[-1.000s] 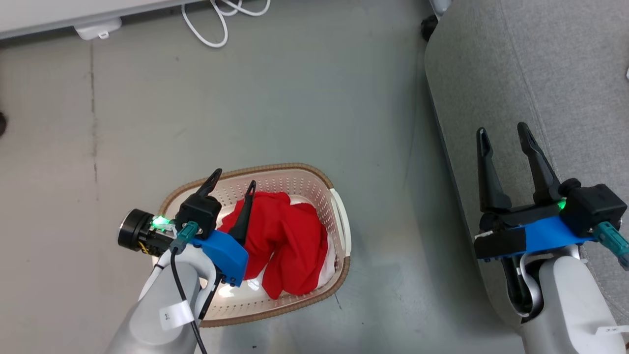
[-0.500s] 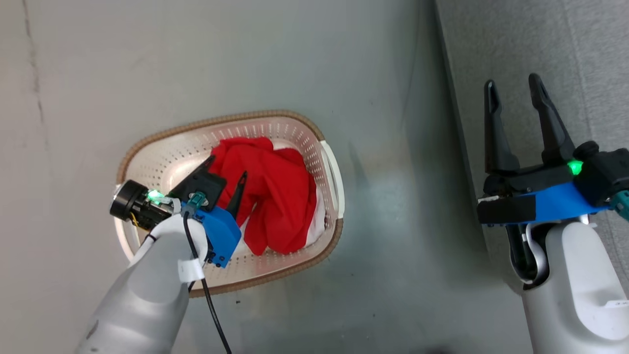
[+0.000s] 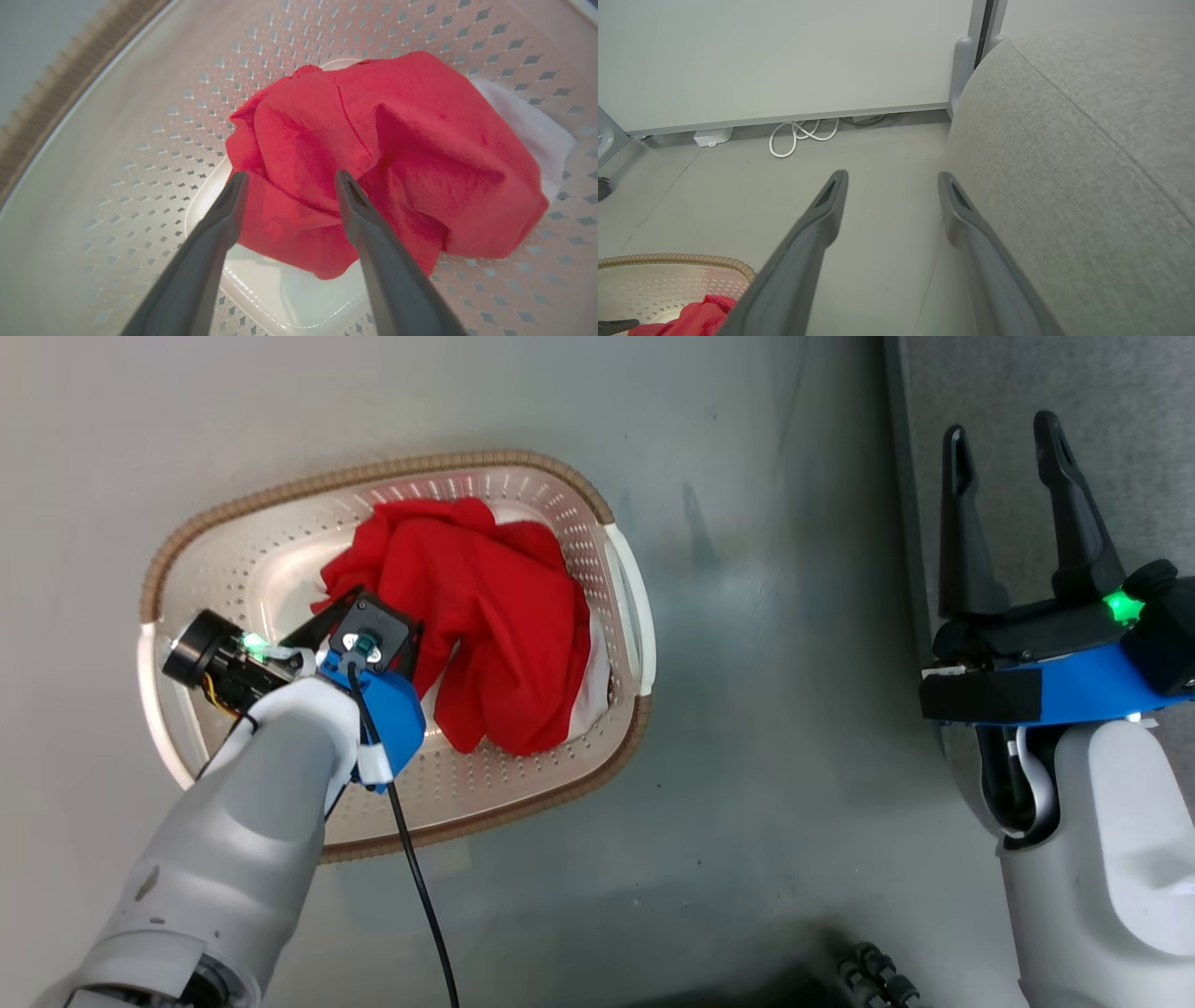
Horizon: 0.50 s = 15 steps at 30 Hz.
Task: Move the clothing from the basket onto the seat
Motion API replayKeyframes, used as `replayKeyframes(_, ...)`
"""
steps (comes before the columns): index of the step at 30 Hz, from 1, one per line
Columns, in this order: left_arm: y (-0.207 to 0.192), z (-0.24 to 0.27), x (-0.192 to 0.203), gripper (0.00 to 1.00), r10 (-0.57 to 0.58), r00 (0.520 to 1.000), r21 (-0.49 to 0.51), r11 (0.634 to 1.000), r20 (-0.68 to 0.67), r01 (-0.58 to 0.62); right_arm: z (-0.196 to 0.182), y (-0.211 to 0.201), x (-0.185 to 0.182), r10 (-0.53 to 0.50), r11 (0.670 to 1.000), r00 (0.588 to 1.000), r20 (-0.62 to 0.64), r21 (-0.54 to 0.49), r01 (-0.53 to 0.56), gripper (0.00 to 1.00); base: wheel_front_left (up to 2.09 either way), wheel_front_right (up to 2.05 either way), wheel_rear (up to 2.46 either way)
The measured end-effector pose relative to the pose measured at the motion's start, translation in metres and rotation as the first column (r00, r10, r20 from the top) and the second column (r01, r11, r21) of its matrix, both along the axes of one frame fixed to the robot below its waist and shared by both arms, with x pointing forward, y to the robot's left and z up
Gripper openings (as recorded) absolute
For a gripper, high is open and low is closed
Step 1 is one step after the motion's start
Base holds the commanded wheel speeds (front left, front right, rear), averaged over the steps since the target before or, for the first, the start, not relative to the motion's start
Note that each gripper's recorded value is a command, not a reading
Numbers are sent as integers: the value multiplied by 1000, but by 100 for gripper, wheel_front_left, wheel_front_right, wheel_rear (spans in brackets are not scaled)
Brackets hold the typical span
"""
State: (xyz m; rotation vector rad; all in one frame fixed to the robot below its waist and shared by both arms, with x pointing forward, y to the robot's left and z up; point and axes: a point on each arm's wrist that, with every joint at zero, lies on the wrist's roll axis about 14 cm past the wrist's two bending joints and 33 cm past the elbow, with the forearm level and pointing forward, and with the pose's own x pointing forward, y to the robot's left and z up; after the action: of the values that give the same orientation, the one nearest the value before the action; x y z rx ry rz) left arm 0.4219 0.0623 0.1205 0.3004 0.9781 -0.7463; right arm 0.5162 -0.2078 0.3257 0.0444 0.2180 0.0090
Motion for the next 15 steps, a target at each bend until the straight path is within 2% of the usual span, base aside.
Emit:
replayKeyframes(7,7,-32,5,100,-3,999,64,998,-50,6,-25,0,5,8,1000,1000,-27,-10,-8,100,0,0,0)
replayKeyframes(15,8,-71,-8,100,-46,988,132,989,-151,66,-54,1,4,18,1000,998,-63,-20,-20,100,0,0,0)
